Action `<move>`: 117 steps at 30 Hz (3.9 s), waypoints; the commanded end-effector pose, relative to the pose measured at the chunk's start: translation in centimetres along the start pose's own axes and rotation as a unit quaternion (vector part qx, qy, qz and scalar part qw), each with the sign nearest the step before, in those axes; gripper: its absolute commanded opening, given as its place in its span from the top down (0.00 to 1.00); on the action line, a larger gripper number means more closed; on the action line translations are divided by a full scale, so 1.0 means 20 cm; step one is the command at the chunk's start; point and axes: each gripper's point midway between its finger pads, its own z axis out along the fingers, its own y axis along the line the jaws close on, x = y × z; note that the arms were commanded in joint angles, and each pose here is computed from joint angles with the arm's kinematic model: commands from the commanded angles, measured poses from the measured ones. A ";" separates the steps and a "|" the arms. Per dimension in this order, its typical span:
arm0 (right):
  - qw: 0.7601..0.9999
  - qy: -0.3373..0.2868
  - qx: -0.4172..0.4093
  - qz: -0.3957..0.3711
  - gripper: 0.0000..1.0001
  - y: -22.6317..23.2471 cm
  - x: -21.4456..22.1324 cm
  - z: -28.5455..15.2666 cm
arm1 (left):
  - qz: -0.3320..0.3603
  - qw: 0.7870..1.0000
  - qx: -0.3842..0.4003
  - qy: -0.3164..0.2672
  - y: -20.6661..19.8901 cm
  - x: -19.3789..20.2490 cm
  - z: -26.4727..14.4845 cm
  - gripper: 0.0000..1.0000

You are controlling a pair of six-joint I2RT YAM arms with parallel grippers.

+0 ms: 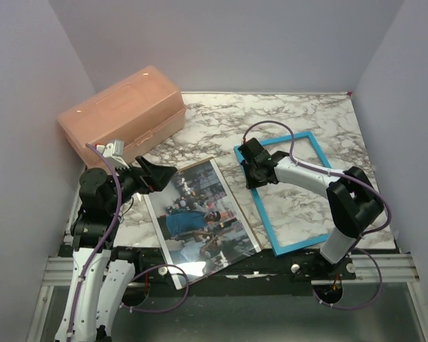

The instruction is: Put the photo into the frame

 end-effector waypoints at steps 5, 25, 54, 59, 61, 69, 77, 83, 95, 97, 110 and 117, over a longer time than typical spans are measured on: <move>0.994 -0.047 -0.096 -0.008 0.93 0.17 -0.17 -0.24 | 0.015 1.000 0.017 -0.004 -0.07 -0.03 -0.04 0.01; 0.992 -0.023 -0.045 -0.112 0.50 0.45 0.05 -0.14 | 0.006 1.000 -0.011 0.013 0.00 0.01 -0.02 0.02; 0.993 -0.007 -0.045 -0.113 0.95 0.50 0.10 -0.10 | 0.017 0.999 -0.007 0.034 -0.02 0.02 -0.03 0.02; 0.991 -0.062 -0.078 -0.085 1.00 0.54 -0.05 -0.29 | -0.002 0.999 0.011 0.036 -0.04 0.03 -0.01 0.02; 0.989 -0.088 -0.095 -0.067 0.99 0.56 -0.12 -0.39 | -0.014 0.999 0.028 0.037 -0.06 0.04 0.00 0.02; 0.970 -0.179 -0.163 0.007 0.99 0.61 -0.40 -0.82 | -0.065 0.991 0.098 0.061 -0.20 0.10 0.11 0.02; 0.947 -0.219 -0.222 0.072 0.99 0.57 -0.56 -1.09 | -0.083 0.975 0.170 0.115 -0.41 0.23 0.24 0.07; 0.929 -0.238 -0.259 0.114 0.99 0.54 -0.66 -1.21 | -0.092 0.961 0.210 0.156 -0.57 0.33 0.33 0.11; 0.904 -0.270 -0.294 0.152 0.99 0.52 -0.77 -1.36 | -0.093 0.947 0.215 0.219 -0.69 0.49 0.47 0.31; 0.899 -0.280 -0.298 0.155 0.99 0.51 -0.79 -1.40 | -0.094 0.946 0.212 0.225 -0.69 0.51 0.48 0.41; 0.895 -0.309 -0.284 0.148 0.23 0.43 -0.80 -1.50 | -0.094 0.952 0.218 0.195 -0.73 0.43 0.46 1.00; 0.892 -0.325 -0.273 0.154 0.00 0.35 -0.77 -1.56 | -0.062 0.970 0.201 0.124 -0.72 0.28 0.36 1.00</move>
